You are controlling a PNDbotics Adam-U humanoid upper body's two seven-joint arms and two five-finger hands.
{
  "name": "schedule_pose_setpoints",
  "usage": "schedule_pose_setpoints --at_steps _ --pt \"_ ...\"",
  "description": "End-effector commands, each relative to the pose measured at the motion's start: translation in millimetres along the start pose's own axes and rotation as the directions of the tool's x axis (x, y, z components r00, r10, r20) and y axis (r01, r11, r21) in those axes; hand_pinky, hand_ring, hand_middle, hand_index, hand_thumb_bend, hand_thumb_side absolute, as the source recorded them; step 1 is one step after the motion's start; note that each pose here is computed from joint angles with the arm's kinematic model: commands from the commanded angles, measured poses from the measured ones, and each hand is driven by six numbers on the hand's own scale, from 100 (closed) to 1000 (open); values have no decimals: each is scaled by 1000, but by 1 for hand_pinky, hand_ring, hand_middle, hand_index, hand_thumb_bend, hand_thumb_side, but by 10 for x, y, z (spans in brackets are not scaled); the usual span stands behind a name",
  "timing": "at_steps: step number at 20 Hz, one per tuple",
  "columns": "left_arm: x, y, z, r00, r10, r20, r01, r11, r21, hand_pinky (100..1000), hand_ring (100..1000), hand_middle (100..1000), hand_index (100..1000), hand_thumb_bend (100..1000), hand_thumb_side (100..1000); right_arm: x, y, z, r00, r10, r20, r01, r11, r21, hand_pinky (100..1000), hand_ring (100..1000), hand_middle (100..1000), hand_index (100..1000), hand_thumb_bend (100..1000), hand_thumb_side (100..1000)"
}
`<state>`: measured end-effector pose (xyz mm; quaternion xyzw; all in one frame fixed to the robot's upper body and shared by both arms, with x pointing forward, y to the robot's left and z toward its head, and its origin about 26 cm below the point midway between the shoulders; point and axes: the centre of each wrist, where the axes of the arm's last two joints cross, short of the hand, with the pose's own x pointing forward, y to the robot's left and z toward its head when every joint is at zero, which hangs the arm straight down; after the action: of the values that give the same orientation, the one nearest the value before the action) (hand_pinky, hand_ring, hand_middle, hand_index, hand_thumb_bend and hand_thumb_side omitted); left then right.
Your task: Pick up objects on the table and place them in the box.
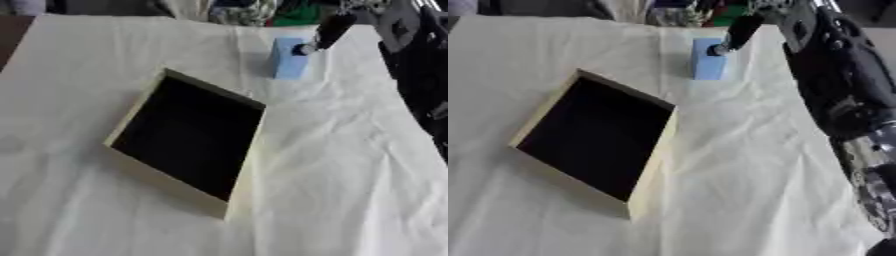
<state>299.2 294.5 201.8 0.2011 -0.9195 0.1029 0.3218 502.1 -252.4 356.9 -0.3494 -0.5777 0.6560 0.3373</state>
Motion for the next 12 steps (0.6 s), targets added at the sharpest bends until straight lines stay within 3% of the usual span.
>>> schedule_pose_setpoints --at_steps 1,12 --pt "63 25 -53 1000 -3 31 3 1000 -5 687 503 414 715 290 114 -54 -251 139 997 59 -51 -61 997 -43 889 942 871 941 506 317" --pt "78 13 -78 999 4 41 -3 1000 -10 688 501 413 715 287 115 -77 -268 133 994 75 -80 -76 997 -14 892 954 894 953 544 347"
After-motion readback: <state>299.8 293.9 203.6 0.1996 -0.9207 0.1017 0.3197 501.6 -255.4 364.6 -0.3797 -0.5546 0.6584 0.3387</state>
